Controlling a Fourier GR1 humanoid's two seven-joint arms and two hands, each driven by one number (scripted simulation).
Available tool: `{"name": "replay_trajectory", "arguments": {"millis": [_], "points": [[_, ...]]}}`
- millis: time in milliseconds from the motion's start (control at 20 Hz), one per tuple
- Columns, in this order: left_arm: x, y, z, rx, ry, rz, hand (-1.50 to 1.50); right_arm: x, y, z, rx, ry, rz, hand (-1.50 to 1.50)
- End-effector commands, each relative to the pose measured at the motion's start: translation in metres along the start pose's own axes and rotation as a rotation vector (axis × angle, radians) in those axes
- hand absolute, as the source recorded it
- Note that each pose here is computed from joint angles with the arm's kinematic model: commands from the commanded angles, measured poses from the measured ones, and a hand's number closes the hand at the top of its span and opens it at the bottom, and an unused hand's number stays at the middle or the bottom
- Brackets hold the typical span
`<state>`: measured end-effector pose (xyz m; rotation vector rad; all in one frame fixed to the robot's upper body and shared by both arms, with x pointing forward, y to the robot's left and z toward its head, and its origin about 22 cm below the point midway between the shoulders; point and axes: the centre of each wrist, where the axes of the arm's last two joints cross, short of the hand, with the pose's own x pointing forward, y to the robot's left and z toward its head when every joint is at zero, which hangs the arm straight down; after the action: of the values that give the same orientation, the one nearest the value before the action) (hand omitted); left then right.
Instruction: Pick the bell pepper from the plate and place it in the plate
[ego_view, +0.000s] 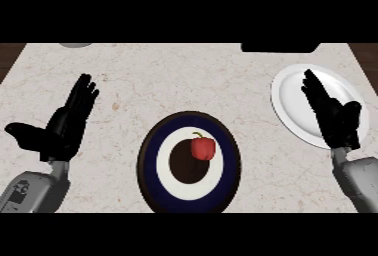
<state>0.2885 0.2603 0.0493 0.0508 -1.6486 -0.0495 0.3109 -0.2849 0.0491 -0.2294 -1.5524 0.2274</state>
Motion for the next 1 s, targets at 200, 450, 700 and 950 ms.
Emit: {"name": "replay_trajectory", "arguments": {"millis": [200,450,700,950], "points": [[-0.073,-0.005,0.045,0.03,0.397,-0.014,0.0,0.13,0.03,-0.026,-0.015,-0.423,0.139,1.5],[-0.088,-0.016,0.059,0.001,0.471,0.049,0.0,0.11,0.025,-0.021,-0.394,-0.455,0.384,-1.5],[-0.082,-0.012,0.076,-0.019,0.452,0.066,0.0,0.082,0.072,0.024,-0.341,-0.539,0.293,-1.5],[-0.079,-0.013,0.068,-0.003,0.456,0.062,0.0,0.107,0.074,0.059,-0.256,-0.485,0.455,-1.5]]}}
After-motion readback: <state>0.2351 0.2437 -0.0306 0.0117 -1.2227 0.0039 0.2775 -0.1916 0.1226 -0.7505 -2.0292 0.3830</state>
